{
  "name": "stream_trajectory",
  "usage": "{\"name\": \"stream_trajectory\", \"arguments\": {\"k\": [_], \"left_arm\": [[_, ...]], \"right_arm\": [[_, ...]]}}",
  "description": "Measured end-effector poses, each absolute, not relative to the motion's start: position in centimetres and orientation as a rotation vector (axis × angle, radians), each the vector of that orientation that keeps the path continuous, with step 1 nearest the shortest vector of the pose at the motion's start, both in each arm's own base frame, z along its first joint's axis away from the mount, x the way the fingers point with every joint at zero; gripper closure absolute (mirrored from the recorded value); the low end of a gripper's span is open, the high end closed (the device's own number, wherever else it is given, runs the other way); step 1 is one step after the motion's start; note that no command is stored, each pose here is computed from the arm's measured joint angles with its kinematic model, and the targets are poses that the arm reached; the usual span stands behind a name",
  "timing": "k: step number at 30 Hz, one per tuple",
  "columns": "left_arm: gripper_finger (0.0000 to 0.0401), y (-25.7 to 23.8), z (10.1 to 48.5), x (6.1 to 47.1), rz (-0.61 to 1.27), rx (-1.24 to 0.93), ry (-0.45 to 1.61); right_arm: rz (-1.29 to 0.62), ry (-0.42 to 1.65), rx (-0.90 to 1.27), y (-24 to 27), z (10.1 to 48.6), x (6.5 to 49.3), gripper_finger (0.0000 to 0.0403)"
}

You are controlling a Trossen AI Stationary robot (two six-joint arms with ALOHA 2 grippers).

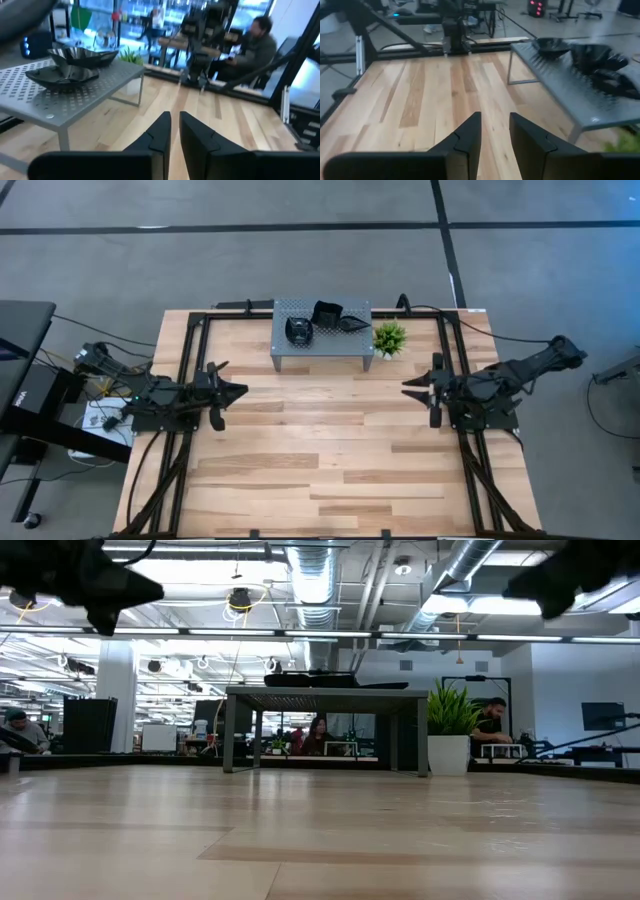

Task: Pick & Place Mini shaped plates
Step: Return to Home Position

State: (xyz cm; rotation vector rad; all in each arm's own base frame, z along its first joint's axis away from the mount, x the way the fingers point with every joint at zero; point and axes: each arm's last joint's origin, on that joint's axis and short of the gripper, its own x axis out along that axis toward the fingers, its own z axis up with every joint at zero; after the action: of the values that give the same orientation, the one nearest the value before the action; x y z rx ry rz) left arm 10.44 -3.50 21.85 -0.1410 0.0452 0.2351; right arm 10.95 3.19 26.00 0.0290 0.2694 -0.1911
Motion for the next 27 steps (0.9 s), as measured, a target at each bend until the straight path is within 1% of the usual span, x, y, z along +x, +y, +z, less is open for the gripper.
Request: {"name": "stream_trajectory", "arguments": {"k": [4,6,10,15,18,21,27], "left_arm": [[0.0361,-2.9,19.8,9.4,0.231,-0.128,-0.055],[0.0361,-2.6,19.5,8.9,0.230,-0.109,-0.096],[0.0361,-2.4,19.3,8.4,0.214,-0.003,-0.143],[0.0361,-2.7,19.2,8.5,0.116,0.047,-0.150],[0.0361,-3.0,18.4,8.7,0.070,0.064,-0.135],[0.0361,-3.1,17.3,8.9,0.060,0.073,-0.075],[0.0361,-3.2,16.9,9.2,0.066,0.090,-0.027]], "right_arm": [[-0.140,0.195,0.032,3.0,23.2,10.3,0.0308],[-0.133,0.175,0.027,2.8,22.4,9.9,0.0308],[-0.127,0.138,0.017,2.5,21.3,9.2,0.0308],[-0.091,0.102,0.011,2.3,19.7,8.5,0.0308],[-0.073,0.099,-0.007,2.3,18.2,8.3,0.0308],[-0.074,0.121,-0.034,2.3,17.2,8.5,0.0308],[-0.082,0.141,-0.043,2.3,17.0,8.7,0.0308]]}}
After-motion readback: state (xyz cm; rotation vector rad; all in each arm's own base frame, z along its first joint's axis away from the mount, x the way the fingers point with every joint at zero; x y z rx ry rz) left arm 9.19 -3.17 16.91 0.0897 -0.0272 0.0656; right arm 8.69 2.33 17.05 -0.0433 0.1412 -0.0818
